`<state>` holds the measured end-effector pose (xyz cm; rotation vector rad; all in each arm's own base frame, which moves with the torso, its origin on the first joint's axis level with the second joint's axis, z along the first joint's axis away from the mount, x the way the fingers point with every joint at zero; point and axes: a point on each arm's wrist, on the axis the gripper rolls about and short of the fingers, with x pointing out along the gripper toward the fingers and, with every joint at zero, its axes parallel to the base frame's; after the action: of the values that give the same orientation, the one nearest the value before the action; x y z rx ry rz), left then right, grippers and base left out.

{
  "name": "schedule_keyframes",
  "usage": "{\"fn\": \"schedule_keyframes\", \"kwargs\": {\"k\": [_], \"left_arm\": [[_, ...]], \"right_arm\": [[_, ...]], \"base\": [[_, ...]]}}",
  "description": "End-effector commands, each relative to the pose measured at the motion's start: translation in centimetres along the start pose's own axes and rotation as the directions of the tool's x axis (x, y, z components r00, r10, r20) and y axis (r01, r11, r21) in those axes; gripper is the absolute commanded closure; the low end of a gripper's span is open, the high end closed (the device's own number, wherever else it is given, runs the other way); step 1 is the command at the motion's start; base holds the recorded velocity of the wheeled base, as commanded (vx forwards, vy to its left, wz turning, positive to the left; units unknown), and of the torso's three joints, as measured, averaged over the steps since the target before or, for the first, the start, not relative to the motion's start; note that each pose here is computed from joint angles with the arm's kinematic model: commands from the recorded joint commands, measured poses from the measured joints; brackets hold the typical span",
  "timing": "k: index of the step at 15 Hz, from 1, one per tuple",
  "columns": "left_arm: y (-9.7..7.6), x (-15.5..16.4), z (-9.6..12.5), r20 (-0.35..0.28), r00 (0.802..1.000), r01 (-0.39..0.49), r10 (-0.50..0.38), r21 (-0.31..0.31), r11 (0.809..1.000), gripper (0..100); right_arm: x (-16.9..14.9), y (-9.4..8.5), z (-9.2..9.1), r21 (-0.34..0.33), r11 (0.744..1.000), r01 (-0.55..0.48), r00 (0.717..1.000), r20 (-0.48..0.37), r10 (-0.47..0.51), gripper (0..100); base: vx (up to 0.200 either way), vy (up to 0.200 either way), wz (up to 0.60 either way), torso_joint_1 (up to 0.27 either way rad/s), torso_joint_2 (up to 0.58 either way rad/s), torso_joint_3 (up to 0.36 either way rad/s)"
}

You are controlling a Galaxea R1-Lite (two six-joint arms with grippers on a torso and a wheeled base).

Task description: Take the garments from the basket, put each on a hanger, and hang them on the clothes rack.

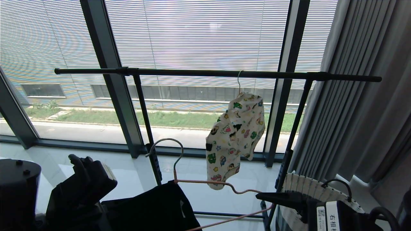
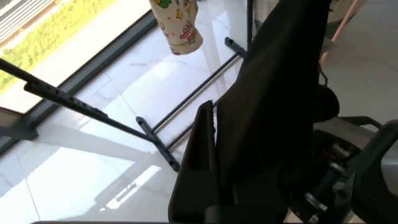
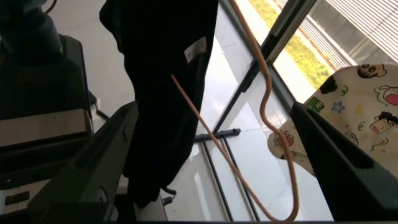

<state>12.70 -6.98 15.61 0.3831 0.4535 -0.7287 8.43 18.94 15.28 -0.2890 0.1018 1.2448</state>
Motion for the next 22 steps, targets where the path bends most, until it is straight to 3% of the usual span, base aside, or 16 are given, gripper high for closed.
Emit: {"fn": "schedule_keyframes", "kwargs": {"k": [1, 3, 4, 7, 11, 14, 19, 22], "left_arm": [[0.8, -0.4, 2.0, 0.065, 0.997, -0.044, 0.047, -0.055, 0.998, 100], [1.3, -0.7, 3.5, 0.132, 0.989, -0.059, 0.070, -0.085, 0.995, 100], [1.6, -0.7, 4.4, 0.172, 0.978, -0.100, 0.115, -0.092, 0.991, 100], [1.7, -0.9, 4.8, 0.194, 0.970, -0.128, 0.144, -0.092, 0.988, 100], [1.5, -0.9, 5.1, 0.209, 0.969, -0.116, 0.130, -0.076, 0.990, 100], [1.5, -1.0, 5.3, 0.214, 0.968, -0.117, 0.131, -0.076, 0.990, 100], [1.7, -0.9, 5.6, 0.234, 0.962, -0.129, 0.144, -0.079, 0.989, 100], [1.8, -1.0, 5.6, 0.236, 0.960, -0.138, 0.154, -0.082, 0.987, 100]], "right_arm": [[1.1, -0.2, -1.0, 0.033, 0.999, 0.003, 0.998, -0.055, -0.001, 0], [1.8, -0.2, -1.4, 0.093, 0.996, 0.005, 0.997, -0.081, 0.002, 0], [2.4, -0.3, -1.6, 0.162, 0.987, 0.012, 0.996, -0.093, 0.003, 0], [5.2, -0.9, -1.3, 0.306, 0.949, 0.081, 0.994, -0.096, -0.054, 0], [11.4, -2.2, -1.0, 0.451, 0.843, 0.294, 0.955, -0.099, -0.280, 0], [14.0, -3.7, -2.1, 0.450, 0.797, 0.404, 0.913, -0.138, -0.385, 0], [14.2, -3.8, -2.8, 0.430, 0.785, 0.445, 0.894, -0.167, -0.415, 0], [13.6, -4.6, -4.4, 0.376, 0.749, 0.546, 0.838, -0.233, -0.494, 0]], "base": [[0.000, 0.000, 0.00, 0.000, 0.00, 0.000], [0.000, 0.000, 0.00, 0.000, 0.00, 0.000], [0.000, 0.000, 0.00, 0.000, 0.00, 0.000], [0.000, 0.000, 0.00, 0.000, 0.00, 0.000], [0.000, 0.000, 0.00, 0.000, 0.00, 0.000], [0.000, 0.000, 0.00, 0.000, 0.00, 0.000], [0.000, 0.000, 0.00, 0.000, 0.00, 0.000], [0.000, 0.000, 0.00, 0.000, 0.00, 0.000]]}}
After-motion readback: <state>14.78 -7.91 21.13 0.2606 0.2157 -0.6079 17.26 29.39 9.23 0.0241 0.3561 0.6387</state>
